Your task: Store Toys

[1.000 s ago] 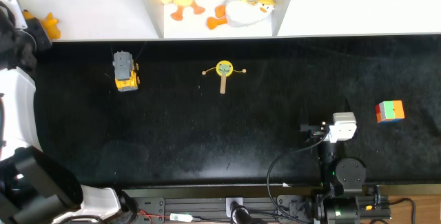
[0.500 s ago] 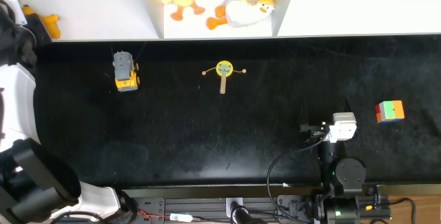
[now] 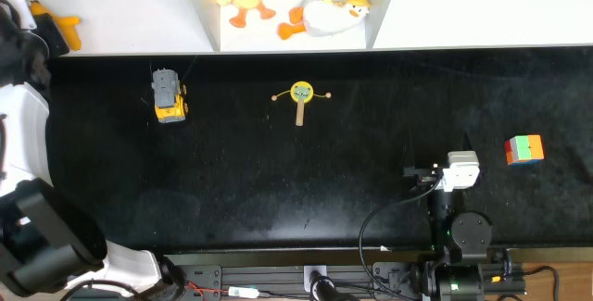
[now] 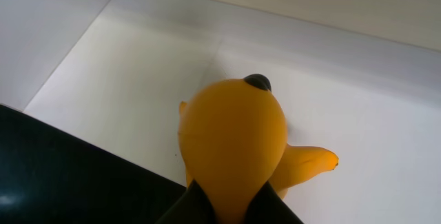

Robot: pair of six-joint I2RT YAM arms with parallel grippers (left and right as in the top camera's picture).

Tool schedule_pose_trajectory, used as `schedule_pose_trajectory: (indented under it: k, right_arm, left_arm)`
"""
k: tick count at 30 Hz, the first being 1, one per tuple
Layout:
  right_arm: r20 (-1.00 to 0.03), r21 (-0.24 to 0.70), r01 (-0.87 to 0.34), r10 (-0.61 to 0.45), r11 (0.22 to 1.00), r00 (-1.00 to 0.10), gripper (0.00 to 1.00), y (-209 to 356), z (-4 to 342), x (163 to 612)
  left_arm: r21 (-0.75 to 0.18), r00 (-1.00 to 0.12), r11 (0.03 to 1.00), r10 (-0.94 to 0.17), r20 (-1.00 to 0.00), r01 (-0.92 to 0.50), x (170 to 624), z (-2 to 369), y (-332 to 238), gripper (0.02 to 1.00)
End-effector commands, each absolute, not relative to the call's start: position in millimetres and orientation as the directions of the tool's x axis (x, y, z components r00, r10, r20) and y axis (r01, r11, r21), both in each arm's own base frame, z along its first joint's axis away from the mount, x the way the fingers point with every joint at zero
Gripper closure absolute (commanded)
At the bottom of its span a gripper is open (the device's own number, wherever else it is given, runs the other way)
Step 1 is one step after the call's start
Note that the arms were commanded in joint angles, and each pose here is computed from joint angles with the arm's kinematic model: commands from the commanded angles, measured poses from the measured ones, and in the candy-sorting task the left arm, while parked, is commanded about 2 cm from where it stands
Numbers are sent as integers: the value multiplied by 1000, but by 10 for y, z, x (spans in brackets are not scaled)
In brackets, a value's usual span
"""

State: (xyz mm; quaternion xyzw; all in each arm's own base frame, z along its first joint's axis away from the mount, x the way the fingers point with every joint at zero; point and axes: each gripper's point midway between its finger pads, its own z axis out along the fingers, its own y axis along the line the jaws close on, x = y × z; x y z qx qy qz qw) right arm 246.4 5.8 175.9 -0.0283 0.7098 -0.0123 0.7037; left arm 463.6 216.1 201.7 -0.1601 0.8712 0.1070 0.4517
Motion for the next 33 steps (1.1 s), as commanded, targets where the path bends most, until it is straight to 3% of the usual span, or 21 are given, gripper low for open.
schedule_pose_trajectory:
  k: [1,7,11,14,18,33]
  right_arm:
    - [-999,-49,-29,-49,998,-9,7,68,1720,2468]
    - [-999,-48,-29,-49,998,-10,5,68,1719,2468]
    - [-999,-49,-29,-49,998,-10,5,68,1719,2468]
    - [-999,-49,-29,-49,998,-9,5,68,1720,2468]
    - [-999,-49,-29,-49,998,-10,5,68,1719,2468]
    - [-999,-48,-29,-49,998,-10,7,68,1719,2468]
  left_arm:
    - [-4,-560,938,-210,-801,-346,4727,1834,2074,899]
    - [-4,-561,939,-210,-801,-345,4729,1827,2072,676]
    - [-4,-561,939,-210,-801,-345,4728,1828,2072,371]
    - [-4,-561,939,-209,-801,-345,4726,1835,2070,301]
    - [-3,-555,939,-207,-805,-345,4721,1870,2069,20]
    - [2,-571,938,-209,-794,-346,4582,1986,2015,20]
